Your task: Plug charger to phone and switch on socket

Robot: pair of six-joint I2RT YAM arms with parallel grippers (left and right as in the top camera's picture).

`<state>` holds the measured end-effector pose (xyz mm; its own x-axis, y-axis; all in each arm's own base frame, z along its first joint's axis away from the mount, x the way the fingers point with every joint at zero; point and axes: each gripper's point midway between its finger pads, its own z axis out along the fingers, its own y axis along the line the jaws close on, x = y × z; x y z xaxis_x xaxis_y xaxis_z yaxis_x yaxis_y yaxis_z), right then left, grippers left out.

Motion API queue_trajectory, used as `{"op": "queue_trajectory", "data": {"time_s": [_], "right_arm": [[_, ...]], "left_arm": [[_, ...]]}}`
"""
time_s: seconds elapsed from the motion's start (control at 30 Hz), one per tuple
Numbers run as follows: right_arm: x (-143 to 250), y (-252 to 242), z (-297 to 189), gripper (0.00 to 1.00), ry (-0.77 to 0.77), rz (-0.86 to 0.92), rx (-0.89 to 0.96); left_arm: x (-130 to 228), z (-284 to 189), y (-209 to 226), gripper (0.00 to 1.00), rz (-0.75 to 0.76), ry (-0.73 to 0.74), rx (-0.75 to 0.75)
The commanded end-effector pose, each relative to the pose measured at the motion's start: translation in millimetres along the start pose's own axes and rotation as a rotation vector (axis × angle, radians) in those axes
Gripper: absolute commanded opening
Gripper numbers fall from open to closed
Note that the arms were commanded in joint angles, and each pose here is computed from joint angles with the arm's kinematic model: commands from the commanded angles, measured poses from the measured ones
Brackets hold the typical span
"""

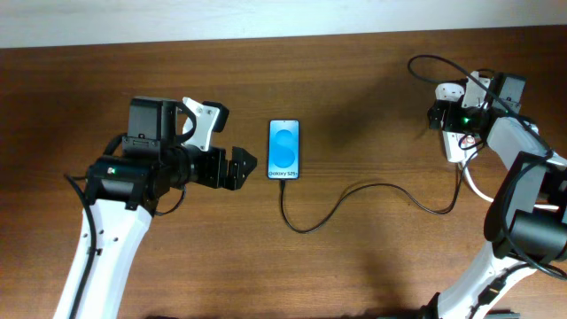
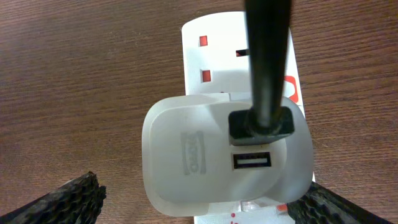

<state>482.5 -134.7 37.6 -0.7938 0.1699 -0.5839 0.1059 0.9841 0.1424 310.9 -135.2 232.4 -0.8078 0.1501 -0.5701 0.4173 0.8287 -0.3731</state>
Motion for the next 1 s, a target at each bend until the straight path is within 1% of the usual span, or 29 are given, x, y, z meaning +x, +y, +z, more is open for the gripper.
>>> {"op": "queue_trajectory", "data": {"time_s": [0.0,0.1,0.17,0.23,0.27,0.37,0.43,0.47,0.57,0.73,0.97], "right_arm": [[9.3,8.7,13.8,0.98,0.027,0.020,-0.065],[17.8,20.1,22.6,0.98,0.049,0.033,-0.124],[18.5,36.5,23.2,0.98,0.056,0.039,-0.175],[19.9,42.7,24.2,0.98,0.065,0.030,-0.182],[22.8,43.8,24.7,0.98,0.077,0.029,-0.176],[26.9,22.5,26.7,0.98,0.096,0.026,-0.052],[27.8,2.5,26.2,0.98,0.103,0.065,0.067],[27.4,-1.6,25.8,0.98,0.102,0.067,0.090],[26.2,-2.8,25.4,0.98,0.098,0.089,0.098],[3.5,-0.9,8.9,0.98,0.054,0.080,0.101],[5.3,7.2,9.5,0.98,0.062,0.082,0.057]], "left_arm": [[-0.7,-2.2,-4.0,0.99,0.010,-0.008,0.015],[-0.7,-2.2,-4.0,0.99,0.010,-0.008,0.015],[-0.7,-2.2,-4.0,1.00,0.010,-0.008,0.015],[-0.7,-2.2,-4.0,0.99,0.010,-0.008,0.015],[-0.7,-2.2,-4.0,0.99,0.010,-0.008,0.015],[-0.7,-2.2,-4.0,0.99,0.010,-0.008,0.015],[-0.7,-2.2,-4.0,0.99,0.010,-0.008,0.015],[-0.8,-2.2,-4.0,0.99,0.010,-0.008,0.015],[-0.8,-2.2,-4.0,0.99,0.010,-0.008,0.015],[-0.7,-2.2,-4.0,0.99,0.010,-0.008,0.015],[-0.8,-2.2,-4.0,1.00,0.010,-0.008,0.015]]}}
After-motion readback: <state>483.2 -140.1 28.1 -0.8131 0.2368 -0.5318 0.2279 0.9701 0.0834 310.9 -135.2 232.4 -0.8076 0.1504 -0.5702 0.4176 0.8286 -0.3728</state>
